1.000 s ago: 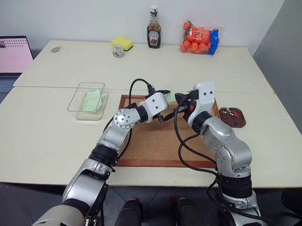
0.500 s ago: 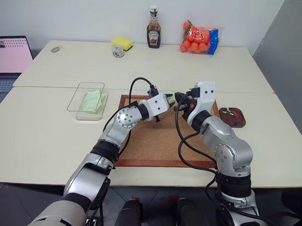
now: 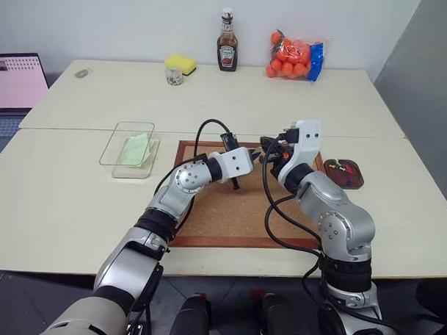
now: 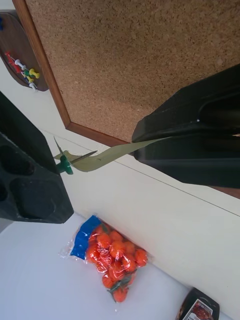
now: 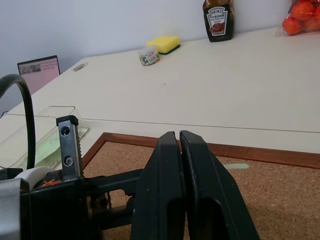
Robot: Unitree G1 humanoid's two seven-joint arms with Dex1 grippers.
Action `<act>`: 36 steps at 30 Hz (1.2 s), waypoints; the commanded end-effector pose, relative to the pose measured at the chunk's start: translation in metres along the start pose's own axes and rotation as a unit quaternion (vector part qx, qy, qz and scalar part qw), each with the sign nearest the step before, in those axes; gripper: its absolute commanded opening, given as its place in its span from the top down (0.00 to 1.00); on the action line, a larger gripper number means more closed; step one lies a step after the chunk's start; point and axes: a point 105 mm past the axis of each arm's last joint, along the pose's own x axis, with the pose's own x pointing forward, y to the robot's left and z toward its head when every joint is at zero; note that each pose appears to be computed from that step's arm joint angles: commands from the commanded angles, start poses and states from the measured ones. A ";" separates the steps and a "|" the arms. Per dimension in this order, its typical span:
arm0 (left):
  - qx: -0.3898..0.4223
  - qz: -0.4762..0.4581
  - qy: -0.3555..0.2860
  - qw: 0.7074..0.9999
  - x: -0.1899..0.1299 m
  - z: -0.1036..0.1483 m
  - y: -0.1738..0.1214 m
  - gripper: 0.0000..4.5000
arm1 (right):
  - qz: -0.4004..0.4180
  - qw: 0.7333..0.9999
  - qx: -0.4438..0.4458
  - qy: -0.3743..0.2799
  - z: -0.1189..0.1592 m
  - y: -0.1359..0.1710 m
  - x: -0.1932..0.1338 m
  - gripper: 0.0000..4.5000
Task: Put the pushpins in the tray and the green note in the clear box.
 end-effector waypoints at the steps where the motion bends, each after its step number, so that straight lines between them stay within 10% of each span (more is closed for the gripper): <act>1: 0.025 -0.004 -0.012 1.000 0.001 0.007 0.004 1.00 | 0.014 0.999 0.000 -0.043 0.023 0.009 -0.002 1.00; 18: 0.027 -0.008 -0.004 1.000 -0.002 0.002 0.001 1.00 | -0.023 0.995 0.028 -0.092 0.049 -0.005 -0.009 1.00; 36: -0.074 0.033 -0.001 0.997 -0.023 0.008 0.015 1.00 | -0.216 0.966 -0.137 0.047 -0.004 -0.150 -0.081 1.00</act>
